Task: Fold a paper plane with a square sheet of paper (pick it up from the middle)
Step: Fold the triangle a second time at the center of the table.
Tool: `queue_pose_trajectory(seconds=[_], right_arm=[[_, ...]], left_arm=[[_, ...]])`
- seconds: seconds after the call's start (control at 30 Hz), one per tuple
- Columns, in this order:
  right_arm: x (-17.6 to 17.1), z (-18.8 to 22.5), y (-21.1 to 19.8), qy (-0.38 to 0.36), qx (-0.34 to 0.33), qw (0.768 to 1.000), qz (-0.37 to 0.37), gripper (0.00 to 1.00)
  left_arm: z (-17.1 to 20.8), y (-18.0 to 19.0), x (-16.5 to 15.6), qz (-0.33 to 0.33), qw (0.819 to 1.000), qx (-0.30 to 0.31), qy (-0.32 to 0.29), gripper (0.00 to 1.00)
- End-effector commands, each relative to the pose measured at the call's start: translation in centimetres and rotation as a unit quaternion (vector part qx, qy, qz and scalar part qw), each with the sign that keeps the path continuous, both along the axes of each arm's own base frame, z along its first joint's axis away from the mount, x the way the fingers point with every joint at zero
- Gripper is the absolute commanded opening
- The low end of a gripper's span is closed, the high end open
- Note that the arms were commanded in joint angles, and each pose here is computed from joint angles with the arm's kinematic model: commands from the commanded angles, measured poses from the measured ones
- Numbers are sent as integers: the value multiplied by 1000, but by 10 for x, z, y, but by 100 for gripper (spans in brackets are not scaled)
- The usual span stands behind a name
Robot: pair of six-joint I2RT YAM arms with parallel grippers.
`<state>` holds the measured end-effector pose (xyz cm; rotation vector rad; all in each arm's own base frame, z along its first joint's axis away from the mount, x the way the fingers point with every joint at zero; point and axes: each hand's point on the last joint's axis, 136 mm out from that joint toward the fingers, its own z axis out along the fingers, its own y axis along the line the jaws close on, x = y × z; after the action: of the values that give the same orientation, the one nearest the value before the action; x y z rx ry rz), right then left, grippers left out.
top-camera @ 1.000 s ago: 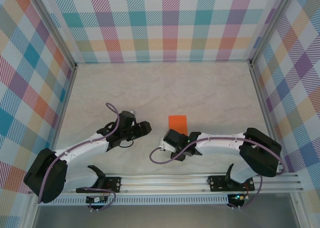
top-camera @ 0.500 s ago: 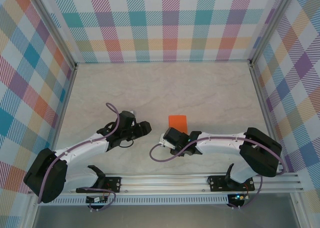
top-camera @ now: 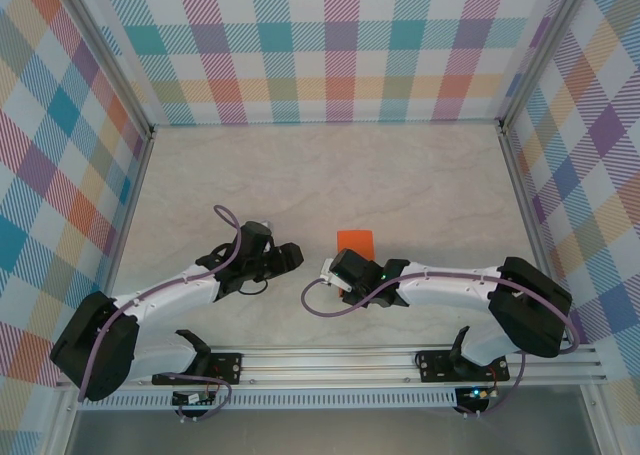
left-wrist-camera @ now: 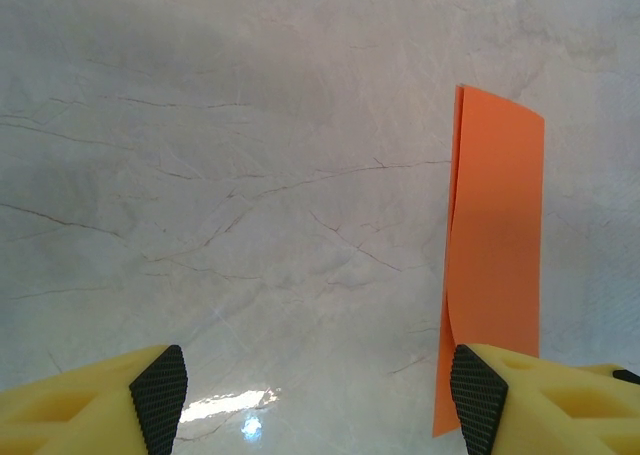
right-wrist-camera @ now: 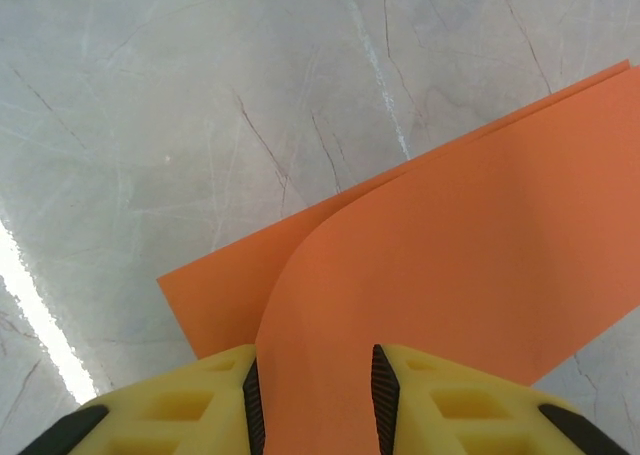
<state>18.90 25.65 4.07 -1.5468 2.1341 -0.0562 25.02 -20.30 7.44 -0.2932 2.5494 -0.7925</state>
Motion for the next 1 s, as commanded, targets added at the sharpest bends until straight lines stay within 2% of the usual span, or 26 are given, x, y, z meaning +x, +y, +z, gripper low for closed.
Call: queue_pose_trajectory(seconds=[0.0,0.13,0.37,0.43,0.6,0.73,0.97], right_arm=[[3,2,2,-5,16,1000,-14,34],[5,5,4,-7,24,999,-23,32],[2,9,-1,11,37,998,-49,20],[3,13,-1,18,46,997,-61,13],[8,25,5,13,63,995,-74,10],[12,32,11,16,70,994,-83,2],[22,59,8,15,107,979,-173,0]], left_arm=[[11,-9,6,-7,1000,-15,-12,73],[11,-10,6,-7,1000,-16,-10,73],[13,-21,7,-20,999,-30,-6,73],[14,-25,8,-24,999,-30,-4,73],[18,-29,10,-23,999,-31,-6,73],[20,-25,10,-15,1000,-23,-7,72],[28,-10,10,10,1000,-2,-16,72]])
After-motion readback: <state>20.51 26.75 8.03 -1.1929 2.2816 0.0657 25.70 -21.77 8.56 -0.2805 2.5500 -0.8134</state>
